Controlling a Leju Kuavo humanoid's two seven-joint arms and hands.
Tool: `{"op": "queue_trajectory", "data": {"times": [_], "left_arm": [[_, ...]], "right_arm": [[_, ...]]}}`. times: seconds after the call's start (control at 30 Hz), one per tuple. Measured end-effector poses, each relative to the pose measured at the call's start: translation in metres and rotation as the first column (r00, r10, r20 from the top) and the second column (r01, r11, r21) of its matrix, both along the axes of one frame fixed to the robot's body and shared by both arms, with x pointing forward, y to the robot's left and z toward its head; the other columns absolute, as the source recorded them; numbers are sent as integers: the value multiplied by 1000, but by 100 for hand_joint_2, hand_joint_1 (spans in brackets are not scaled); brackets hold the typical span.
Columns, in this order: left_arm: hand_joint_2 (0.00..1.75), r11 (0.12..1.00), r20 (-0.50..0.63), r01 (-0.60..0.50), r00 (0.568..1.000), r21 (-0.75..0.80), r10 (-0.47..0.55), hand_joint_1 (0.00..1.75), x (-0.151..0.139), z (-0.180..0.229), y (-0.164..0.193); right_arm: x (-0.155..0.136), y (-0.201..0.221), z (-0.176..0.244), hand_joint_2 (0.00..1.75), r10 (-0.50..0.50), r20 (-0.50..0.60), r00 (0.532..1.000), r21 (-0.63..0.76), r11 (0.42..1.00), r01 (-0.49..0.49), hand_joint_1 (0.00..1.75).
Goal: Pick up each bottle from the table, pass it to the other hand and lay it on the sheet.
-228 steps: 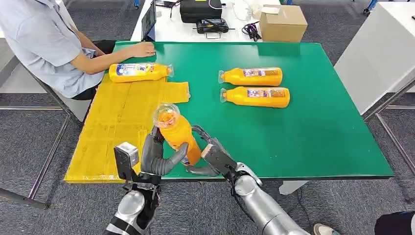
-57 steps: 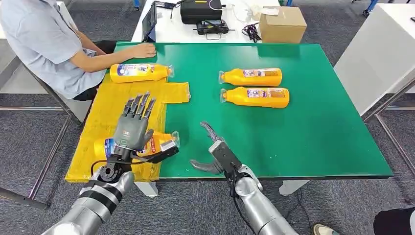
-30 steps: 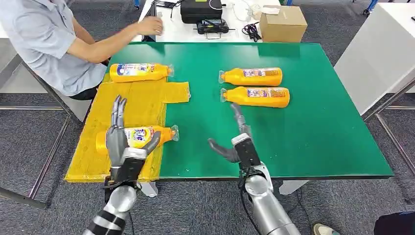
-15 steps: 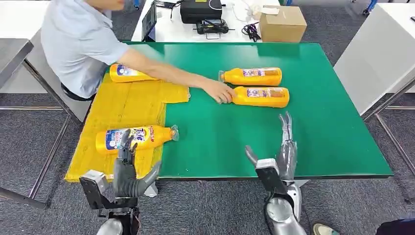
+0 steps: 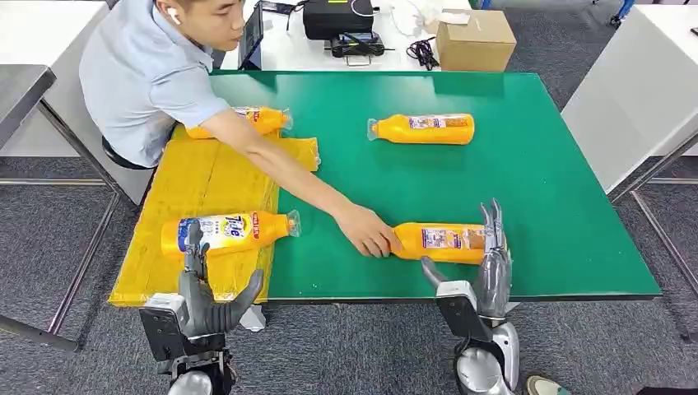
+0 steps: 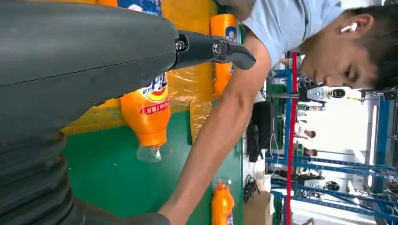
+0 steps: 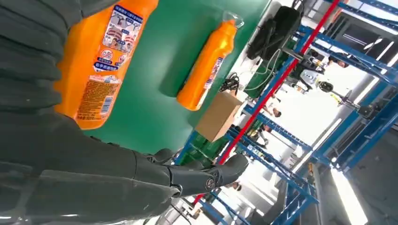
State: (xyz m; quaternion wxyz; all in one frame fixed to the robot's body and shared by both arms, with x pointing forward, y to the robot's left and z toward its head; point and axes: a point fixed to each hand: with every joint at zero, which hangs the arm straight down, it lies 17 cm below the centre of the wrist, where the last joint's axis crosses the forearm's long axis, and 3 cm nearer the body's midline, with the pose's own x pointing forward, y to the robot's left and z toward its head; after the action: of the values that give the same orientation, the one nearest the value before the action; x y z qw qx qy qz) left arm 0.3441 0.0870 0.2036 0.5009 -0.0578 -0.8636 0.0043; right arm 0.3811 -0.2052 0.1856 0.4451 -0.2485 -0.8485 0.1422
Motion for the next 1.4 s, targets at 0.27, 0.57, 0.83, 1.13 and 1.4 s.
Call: {"op": "queue_trajectory", "data": {"times": [0.27, 0.57, 0.83, 1.13, 1.4], "left_arm": [[175, 1000, -7, 3, 1000, -1, -3, 0, 0, -2, -1], [175, 996, -43, 90, 995, 22, -89, 0, -2, -9, -18], [175, 994, -26, 93, 995, 59, -91, 0, 5, -3, -28], [175, 990, -70, 118, 991, 80, -112, 0, 11, -13, -39], [175, 986, -91, 138, 987, 95, -129, 0, 12, -18, -49]], "right_arm": [[-2, -2, -2, 175, -12, -4, 1000, -37, 999, 12, 0], [12, -39, -74, 175, -139, -210, 968, -435, 900, 35, 0], [51, -75, -116, 175, -205, -309, 929, -554, 833, 0, 0], [77, -93, -133, 175, -258, -338, 905, -599, 801, 4, 0], [79, -87, -144, 175, -264, -342, 902, -639, 769, -17, 0]]}}
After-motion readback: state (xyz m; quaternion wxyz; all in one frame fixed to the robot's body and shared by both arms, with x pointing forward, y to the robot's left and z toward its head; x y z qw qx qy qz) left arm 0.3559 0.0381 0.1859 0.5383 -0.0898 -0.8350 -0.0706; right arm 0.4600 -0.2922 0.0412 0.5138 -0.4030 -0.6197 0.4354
